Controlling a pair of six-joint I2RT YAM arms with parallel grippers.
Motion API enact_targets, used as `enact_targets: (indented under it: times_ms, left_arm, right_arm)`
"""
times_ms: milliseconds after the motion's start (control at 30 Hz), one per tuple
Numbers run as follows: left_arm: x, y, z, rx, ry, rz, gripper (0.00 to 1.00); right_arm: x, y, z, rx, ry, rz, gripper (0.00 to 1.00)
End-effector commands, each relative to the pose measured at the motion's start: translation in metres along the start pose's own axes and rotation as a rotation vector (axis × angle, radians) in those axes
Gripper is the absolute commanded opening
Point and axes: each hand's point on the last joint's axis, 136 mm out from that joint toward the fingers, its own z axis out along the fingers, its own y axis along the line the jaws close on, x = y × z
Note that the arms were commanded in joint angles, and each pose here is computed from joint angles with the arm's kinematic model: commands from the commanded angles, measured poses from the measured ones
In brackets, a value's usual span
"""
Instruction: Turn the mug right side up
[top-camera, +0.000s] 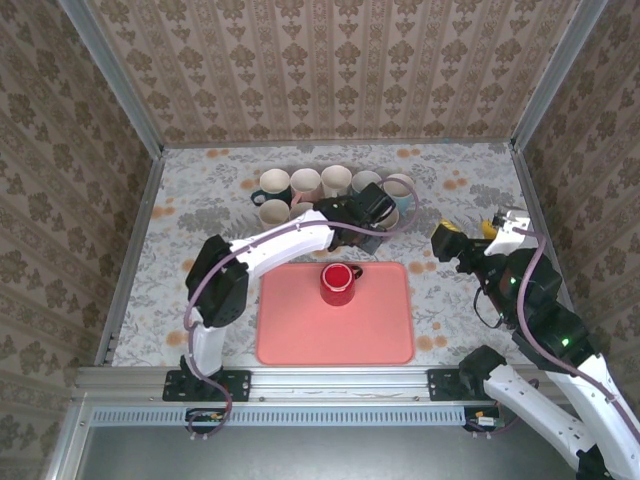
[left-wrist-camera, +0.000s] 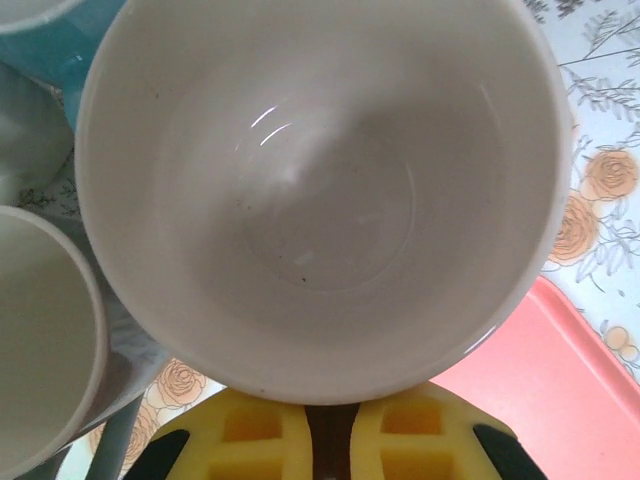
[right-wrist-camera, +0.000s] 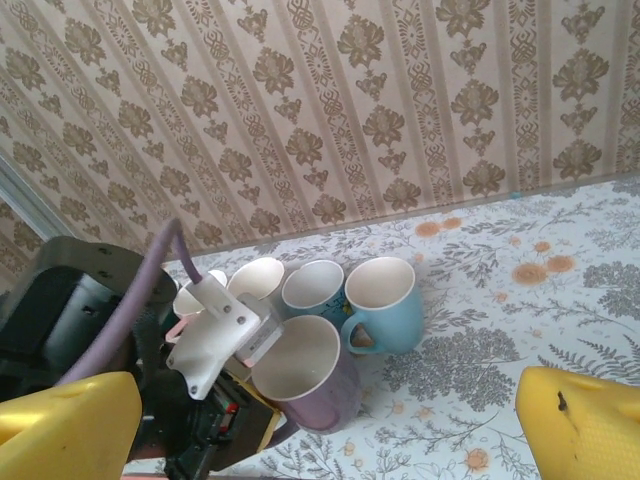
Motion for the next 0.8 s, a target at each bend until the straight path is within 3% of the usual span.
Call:
enact_targets:
  times_ms: [0,300,767]
  left_arm:
    - [-0.024,-0.001,-0.002,-0.021,-0.079,-0.054,0.00]
    - [-0.005,0.018,0.028,-0.051,-0.029,-0.122,0.00]
    - [0.020,0.044,0.041,-0.119,0.003,-0.176,0.00]
  right_arm:
    - [0.004,-0.003,-0.001,0.007,0.002,-0.043,0.98]
    - [0.015,0.003,0.005,-0.034,0.028,-0.067,0.98]
    - [0.020,0.006,0.009,-0.040,0.051,-0.096,0.98]
